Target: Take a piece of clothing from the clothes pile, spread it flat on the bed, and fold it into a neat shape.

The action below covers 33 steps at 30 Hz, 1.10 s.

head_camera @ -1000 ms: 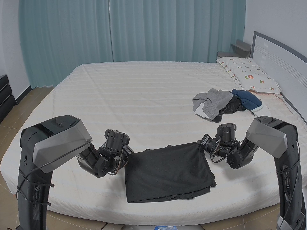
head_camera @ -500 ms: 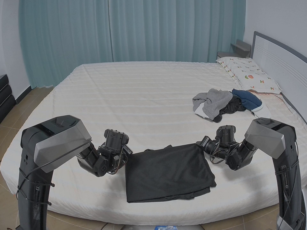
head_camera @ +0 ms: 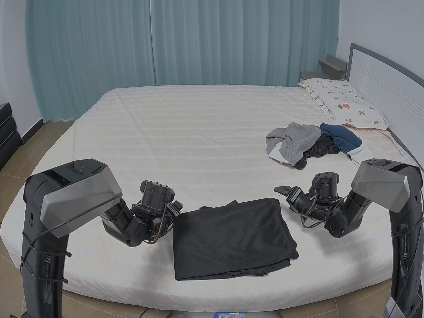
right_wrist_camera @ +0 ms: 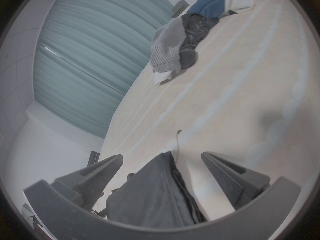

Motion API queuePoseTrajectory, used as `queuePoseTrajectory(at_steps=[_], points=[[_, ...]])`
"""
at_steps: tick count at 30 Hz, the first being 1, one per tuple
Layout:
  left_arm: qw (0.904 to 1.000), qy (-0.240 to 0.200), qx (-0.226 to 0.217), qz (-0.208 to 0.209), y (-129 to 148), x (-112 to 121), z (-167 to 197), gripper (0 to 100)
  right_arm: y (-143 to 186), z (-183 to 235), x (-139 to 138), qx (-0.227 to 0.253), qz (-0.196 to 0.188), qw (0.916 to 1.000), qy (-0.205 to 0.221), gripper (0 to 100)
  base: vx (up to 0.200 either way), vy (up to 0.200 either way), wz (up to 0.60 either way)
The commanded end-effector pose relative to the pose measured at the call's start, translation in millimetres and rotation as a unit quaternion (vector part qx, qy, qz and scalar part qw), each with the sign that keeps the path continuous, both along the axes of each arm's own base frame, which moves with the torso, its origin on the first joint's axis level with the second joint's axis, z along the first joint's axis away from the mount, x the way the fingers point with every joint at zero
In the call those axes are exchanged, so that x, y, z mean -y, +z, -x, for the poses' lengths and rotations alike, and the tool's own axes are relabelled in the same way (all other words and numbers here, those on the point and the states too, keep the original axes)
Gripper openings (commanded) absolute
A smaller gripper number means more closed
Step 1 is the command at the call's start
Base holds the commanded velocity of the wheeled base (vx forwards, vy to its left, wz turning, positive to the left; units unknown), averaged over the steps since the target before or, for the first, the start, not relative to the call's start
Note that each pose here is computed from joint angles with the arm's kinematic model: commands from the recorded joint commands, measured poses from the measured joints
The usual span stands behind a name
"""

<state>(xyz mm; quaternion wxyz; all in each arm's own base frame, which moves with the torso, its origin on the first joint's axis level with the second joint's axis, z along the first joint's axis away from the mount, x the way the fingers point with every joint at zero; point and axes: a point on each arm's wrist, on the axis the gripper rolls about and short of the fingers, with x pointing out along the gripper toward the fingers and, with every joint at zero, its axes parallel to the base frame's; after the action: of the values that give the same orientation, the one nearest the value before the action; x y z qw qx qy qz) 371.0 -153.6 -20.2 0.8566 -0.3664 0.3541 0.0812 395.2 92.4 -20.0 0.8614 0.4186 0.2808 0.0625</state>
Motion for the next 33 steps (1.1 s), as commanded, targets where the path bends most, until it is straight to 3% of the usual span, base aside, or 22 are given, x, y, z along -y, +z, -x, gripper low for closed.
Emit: queuePoseTrajectory(at_steps=[1, 2, 7, 11, 17, 28, 29, 33], points=[[0.9987, -0.048, -0.013, 0.014, 21, -10, 24, 100, 18, 31, 20, -0.012, -0.016, 0.9995, -0.024, 100, 0.000, 0.000, 0.00], [0.9969, -0.074, -0.022, 0.016, 22, -13, 33, 100, 14, 45, 28, -0.026, -0.017, 0.9990, -0.032, 100, 0.000, 0.000, 0.00], [0.9926, -0.121, -0.004, 0.003, 17, -12, 44, 100, 10, 76, 41, -0.033, -0.045, 0.9970, -0.053, 100, 0.000, 0.000, 0.00], [0.9871, -0.158, 0.023, -0.012, 11, -4, 50, 100, 3, 81, 44, -0.029, -0.073, 0.9964, -0.033, 100, 0.000, 0.000, 0.00], [0.9774, -0.210, 0.011, -0.022, -2, 10, 58, 100, -3, 82, 45, -0.036, -0.075, 0.9962, -0.027, 100, 0.000, 0.000, 0.00], [0.9740, -0.224, 0.008, -0.035, -6, 11, 60, 100, -5, 84, 44, -0.032, -0.074, 0.9965, -0.024, 100, 0.000, 0.000, 0.00], [0.9740, -0.224, 0.008, -0.035, -6, 11, 60, 0, -5, 84, 44, -0.032, -0.074, 0.9965, -0.024, 100, 0.000, 0.000, 0.00], [0.9754, -0.217, 0.015, -0.036, -4, 10, 61, 0, -5, 84, 44, -0.032, -0.073, 0.9965, -0.024, 100, 0.000, 0.000, 0.00]])
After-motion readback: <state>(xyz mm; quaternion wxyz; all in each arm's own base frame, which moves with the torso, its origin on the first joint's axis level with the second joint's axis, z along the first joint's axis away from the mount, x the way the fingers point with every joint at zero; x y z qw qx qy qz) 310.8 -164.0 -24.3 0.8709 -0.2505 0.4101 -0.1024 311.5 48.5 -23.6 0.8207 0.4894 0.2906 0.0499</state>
